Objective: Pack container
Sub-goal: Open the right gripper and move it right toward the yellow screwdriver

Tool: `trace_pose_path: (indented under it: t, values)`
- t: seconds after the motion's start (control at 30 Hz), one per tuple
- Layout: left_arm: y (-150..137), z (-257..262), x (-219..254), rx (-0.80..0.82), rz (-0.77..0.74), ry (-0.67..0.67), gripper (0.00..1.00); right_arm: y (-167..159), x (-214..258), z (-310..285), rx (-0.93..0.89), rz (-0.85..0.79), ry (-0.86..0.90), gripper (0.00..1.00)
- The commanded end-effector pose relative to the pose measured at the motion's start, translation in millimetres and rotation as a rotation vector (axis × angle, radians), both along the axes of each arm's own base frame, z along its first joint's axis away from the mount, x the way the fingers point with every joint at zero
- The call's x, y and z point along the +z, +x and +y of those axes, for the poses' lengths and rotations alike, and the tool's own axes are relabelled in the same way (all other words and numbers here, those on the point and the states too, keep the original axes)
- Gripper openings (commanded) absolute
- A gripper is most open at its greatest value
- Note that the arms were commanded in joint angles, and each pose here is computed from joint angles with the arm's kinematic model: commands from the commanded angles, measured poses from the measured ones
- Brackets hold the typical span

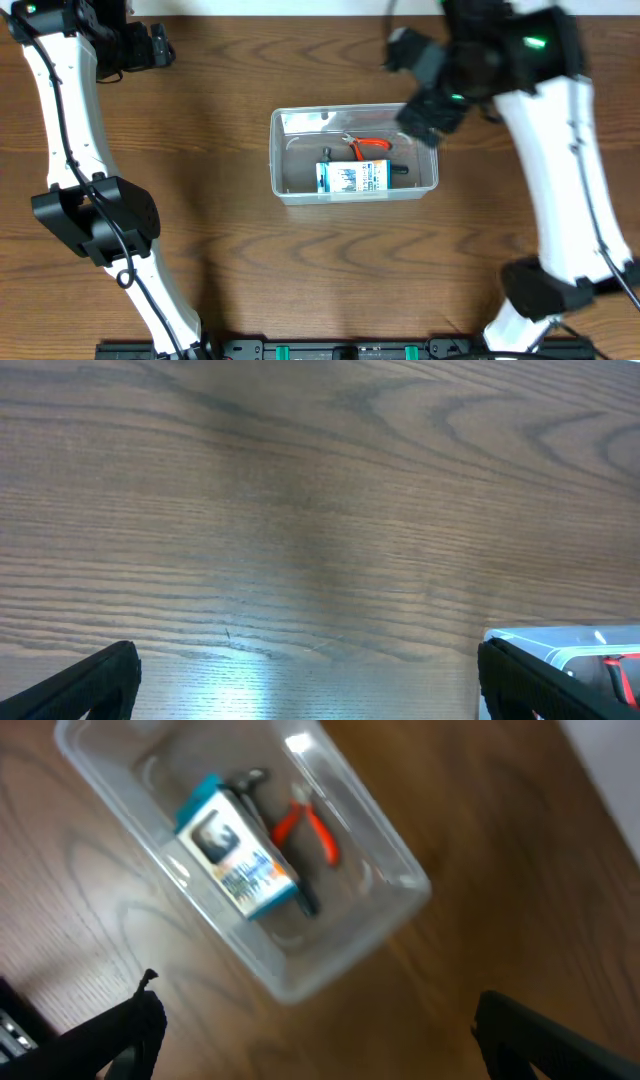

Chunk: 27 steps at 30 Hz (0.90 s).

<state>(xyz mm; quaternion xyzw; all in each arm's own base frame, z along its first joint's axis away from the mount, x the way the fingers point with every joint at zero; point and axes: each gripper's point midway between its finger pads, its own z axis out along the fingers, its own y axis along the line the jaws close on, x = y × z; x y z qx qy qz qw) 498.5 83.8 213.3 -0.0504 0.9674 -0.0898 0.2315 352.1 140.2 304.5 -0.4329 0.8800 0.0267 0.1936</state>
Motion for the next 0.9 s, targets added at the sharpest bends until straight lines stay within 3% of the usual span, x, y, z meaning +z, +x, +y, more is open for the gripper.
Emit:
trace_pose_path:
  t: [0.0,0.33,0.7,0.87]
  values:
    - [0.7,0.8,8.0,0.001,-0.020,-0.004,0.98,-13.7,33.0,-33.4,-0.211,-0.059,0.043,0.99]
    - [0.7,0.8,7.8,0.001,-0.020,-0.004,0.98,-61.4,76.4,-90.9,-0.534,-0.150,0.168,0.99]
    - [0.7,0.8,7.8,0.001,-0.020,-0.004,0.98,-174.6,43.0,-153.5,-0.877,-0.173,0.137,0.99]
    - [0.7,0.8,7.8,0.001,-0.020,-0.004,0.98,-205.9,39.0,-145.8,-0.877,-0.218,0.215,0.99]
